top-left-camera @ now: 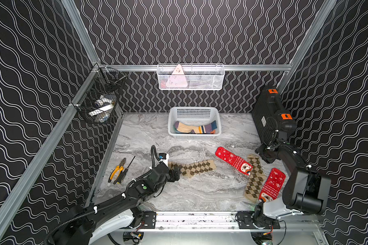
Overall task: Place the socks together as a pair
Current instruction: Pick up the sock at the center of the board.
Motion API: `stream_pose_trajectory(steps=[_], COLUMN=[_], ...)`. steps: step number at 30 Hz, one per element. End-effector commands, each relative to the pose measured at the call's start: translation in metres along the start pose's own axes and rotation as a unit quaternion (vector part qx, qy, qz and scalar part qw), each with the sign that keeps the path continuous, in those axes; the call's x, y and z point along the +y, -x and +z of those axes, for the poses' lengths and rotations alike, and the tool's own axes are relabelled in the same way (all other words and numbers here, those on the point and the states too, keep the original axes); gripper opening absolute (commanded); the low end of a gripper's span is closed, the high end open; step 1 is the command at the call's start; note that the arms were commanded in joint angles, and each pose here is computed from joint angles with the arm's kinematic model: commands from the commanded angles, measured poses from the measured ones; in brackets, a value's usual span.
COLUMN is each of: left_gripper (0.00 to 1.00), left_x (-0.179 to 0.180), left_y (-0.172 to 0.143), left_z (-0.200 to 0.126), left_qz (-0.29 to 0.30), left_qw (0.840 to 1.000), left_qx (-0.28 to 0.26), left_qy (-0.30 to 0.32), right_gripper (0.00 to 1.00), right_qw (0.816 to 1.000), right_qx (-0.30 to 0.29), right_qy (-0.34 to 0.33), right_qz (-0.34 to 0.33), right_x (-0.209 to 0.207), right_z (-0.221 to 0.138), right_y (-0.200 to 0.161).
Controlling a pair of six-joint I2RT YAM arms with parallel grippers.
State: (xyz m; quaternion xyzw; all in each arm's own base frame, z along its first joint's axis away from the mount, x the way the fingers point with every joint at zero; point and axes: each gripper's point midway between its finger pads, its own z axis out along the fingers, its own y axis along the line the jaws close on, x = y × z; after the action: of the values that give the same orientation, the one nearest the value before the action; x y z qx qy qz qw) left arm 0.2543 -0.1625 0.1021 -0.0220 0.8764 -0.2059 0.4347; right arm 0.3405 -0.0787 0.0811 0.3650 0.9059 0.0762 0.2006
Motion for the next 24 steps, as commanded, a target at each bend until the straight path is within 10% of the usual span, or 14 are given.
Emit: stream_pose_trajectory(steps=[1, 14, 24], left_gripper=[0.86, 0.86, 0.86], left_x=[0.001, -0.002, -0.005], left_y=[0.005, 0.002, 0.004], left_z=[0.001, 0.002, 0.001], left_qz=[0.004, 0.001, 0.002], left_qw=[1.000, 1.000, 1.000], left_qx=[-0.011, -0.007, -0.007], left_qy=[0.004, -0.007, -0.010], right_gripper=[0.61, 0.56, 0.33], right_qw=[1.000, 0.998, 0.996], right_qx=[-0.006, 0.031, 0.052], right_qy=[-0.011, -0.050, -0.069], right_qz=[-0.010, -0.007, -0.006], right_x=[0.003, -0.003, -0.008], right_z=[0.008, 0.048, 0.068], right_y=[0.004, 0.001, -0.007])
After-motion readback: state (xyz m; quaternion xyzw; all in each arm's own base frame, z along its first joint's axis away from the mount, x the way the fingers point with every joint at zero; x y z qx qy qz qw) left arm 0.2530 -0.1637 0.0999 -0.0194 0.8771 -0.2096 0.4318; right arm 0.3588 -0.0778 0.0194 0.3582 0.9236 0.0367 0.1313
